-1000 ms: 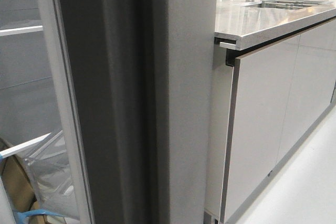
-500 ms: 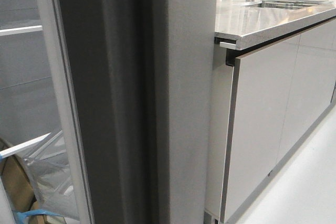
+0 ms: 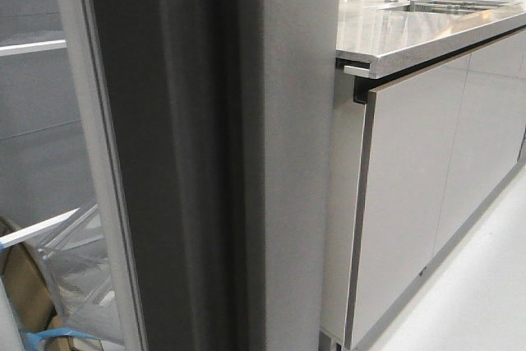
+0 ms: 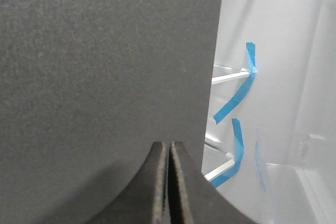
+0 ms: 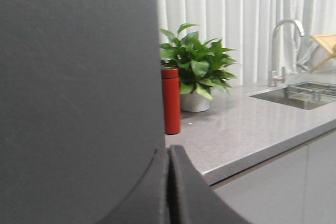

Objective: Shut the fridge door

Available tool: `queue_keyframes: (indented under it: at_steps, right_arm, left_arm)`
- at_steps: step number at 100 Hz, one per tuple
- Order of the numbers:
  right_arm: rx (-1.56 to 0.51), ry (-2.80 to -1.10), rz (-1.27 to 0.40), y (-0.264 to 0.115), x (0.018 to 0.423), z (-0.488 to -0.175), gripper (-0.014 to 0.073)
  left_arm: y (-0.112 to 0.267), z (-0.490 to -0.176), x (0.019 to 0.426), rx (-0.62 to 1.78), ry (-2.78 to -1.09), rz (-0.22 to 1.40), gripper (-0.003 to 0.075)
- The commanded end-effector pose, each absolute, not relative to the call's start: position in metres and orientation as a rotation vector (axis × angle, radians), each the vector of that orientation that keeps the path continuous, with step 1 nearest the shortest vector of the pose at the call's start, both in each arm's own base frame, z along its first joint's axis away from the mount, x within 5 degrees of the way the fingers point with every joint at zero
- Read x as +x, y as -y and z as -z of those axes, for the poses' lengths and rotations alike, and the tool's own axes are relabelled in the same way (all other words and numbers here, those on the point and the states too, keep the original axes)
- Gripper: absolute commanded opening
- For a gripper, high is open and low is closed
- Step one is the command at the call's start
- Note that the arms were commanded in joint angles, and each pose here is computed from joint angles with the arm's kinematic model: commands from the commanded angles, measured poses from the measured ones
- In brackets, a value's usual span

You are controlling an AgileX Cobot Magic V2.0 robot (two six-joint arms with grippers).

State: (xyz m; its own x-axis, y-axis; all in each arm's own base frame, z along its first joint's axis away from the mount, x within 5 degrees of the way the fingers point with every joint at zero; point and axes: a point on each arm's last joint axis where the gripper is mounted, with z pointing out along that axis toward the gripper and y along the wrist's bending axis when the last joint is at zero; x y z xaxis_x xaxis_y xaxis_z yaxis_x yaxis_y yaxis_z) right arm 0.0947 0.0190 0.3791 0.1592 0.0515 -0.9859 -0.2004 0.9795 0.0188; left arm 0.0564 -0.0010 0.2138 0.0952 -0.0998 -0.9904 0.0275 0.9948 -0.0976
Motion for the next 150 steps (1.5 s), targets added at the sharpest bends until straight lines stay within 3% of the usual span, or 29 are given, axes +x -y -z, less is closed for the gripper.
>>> queue_keyframes:
  at_steps: [1,21,42,86,119,150]
  right_arm:
    - [-0.117,-1.344,-0.233,-0.023,0.099,-0.412,-0.0076]
    - [-0.119,-1.303,-0.399,-0.036,0.109,-0.453,-0.0076]
    - [-0.146,-1.269,-0.496,-0.045,0.108,-0.474,-0.0076]
    - [-0.207,-1.444,-0.601,-0.068,0.132,-0.481,-0.0076]
    - [-0.309,-1.432,-0.712,-0.103,0.148,-0.503,-0.0076]
    - [-0.379,-1.424,-0.791,-0.122,0.144,-0.505,-0.0076]
  left_arm:
    - [0.001,-0.210,0.059,-0.059,-1.443,0.103,-0.0021]
    - [0.001,-0.210,0.059,-0.059,-1.443,0.103,-0.0021]
    - [0.001,-0.210,0.059,-0.059,-1.443,0.103,-0.0021]
    - [0.001,-0.210,0.059,-0.059,-1.443,0.103,-0.0021]
    - [0.001,-0.210,0.059,-0.059,-1.443,0.103,-0.0021]
    - [0.001,-0.210,0.059,-0.059,-1.443,0.103,-0.0021]
